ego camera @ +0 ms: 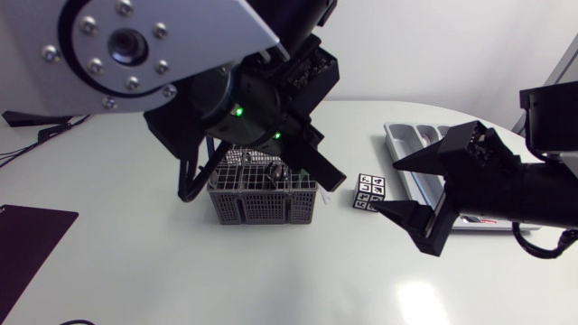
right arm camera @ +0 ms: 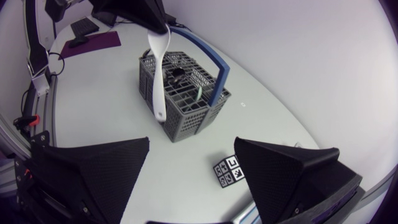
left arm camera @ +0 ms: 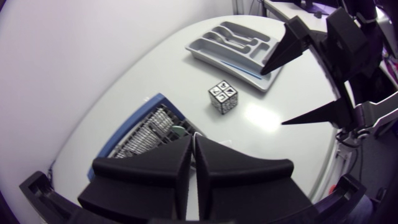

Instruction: Transfer all utensils from the basket to the drawer tray.

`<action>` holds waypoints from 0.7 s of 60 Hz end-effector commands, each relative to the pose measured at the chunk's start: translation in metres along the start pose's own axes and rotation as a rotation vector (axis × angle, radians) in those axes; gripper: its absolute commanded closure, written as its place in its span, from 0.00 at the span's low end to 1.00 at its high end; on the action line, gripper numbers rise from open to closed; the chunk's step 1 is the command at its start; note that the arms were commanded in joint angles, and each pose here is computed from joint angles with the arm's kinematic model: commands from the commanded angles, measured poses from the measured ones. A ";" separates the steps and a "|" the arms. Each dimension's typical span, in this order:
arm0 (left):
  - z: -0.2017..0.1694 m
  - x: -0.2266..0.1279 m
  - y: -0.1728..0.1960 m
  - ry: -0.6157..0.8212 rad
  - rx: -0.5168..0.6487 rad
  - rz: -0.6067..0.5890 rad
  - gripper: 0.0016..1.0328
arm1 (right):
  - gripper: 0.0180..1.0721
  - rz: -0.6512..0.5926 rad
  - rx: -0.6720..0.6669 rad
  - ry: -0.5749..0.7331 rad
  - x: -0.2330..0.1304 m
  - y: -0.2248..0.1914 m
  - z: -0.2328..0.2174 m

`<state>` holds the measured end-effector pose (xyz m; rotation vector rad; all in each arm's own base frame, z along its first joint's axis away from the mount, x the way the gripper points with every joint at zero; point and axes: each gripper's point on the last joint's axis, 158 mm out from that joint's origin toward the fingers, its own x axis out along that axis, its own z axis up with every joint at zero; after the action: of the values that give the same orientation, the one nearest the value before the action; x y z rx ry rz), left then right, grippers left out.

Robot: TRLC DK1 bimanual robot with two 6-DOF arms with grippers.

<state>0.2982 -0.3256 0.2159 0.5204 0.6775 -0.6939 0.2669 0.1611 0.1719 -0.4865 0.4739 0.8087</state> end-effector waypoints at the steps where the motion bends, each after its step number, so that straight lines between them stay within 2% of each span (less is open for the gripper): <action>1: 0.005 0.005 0.000 0.021 -0.121 -0.061 0.96 | 0.10 0.033 0.045 -0.031 0.005 0.008 0.016; 12: 0.004 0.016 -0.013 0.074 -0.214 -0.185 0.96 | 0.14 0.077 0.061 -0.041 0.020 0.020 0.027; 22: 0.002 0.021 -0.021 0.098 -0.237 -0.231 0.96 | 0.15 0.098 0.054 -0.040 0.031 0.030 0.035; 31: 0.002 0.022 -0.023 0.106 -0.244 -0.249 0.96 | 0.32 0.107 0.054 -0.036 0.039 0.033 0.040; 42: 0.001 0.020 -0.026 0.108 -0.248 -0.265 0.96 | 0.61 0.109 0.057 -0.023 0.045 0.032 0.039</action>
<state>0.2885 -0.3486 0.1925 0.2725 0.9213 -0.8234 0.2717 0.2231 0.1626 -0.4206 0.5150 0.9134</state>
